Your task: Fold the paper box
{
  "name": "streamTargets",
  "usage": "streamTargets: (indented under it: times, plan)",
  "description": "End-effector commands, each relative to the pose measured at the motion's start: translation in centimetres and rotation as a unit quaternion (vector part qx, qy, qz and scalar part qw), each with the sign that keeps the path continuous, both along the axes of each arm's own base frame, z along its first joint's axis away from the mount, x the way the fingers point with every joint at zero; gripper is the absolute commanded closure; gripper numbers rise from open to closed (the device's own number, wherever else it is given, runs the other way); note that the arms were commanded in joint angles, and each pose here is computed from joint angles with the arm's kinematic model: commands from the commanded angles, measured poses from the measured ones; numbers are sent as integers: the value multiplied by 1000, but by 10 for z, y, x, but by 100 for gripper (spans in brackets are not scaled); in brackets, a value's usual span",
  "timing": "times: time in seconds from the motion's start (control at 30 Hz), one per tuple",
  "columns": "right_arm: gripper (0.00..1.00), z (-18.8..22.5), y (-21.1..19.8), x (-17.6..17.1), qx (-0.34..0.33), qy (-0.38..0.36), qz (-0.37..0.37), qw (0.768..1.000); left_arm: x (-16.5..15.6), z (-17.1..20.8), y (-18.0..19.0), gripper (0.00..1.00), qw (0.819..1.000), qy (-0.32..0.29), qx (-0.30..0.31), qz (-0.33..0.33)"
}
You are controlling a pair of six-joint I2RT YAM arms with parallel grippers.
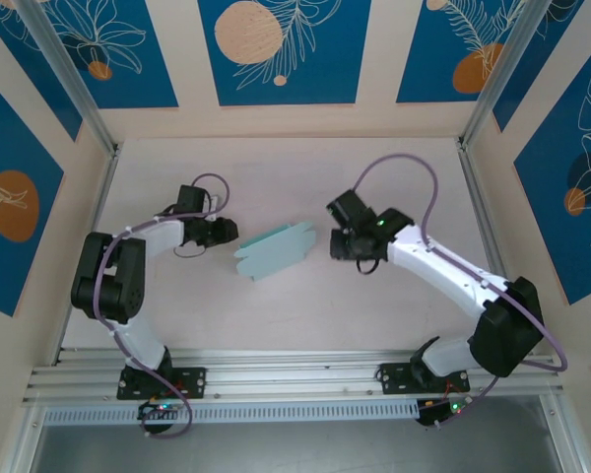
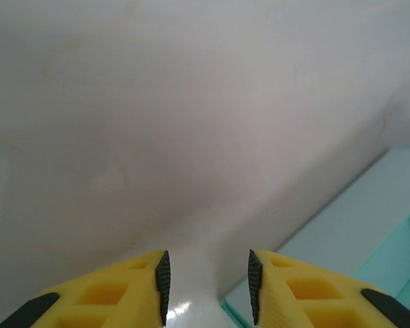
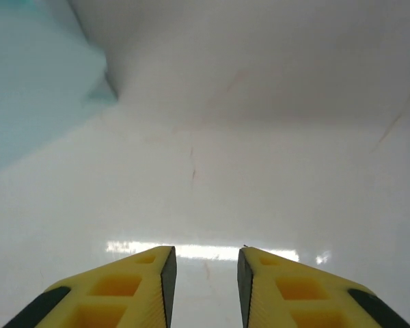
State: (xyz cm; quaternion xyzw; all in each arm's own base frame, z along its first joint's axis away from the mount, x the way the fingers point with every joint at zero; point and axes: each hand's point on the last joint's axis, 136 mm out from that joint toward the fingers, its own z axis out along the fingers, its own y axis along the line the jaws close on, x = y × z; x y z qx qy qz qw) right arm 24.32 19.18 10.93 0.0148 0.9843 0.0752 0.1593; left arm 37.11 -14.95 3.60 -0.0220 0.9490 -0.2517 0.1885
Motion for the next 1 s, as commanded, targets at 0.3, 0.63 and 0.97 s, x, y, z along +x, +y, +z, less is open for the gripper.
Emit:
streamTargets:
  times: [0.3, 0.63, 0.97]
  plan:
    - [73, -62, 70, 27, 84, 37, -13, 996, -69, 1, -47, 66, 997, 20, -77, -19]
    - [72, -45, 89, 128, 133, -12, 48, 990, -88, 10, -94, 66, 992, -15, -121, -25]
    - [71, -5, 1, 153, 58, -60, -5, 997, -75, 64, -76, 55, 990, -131, -53, -30]
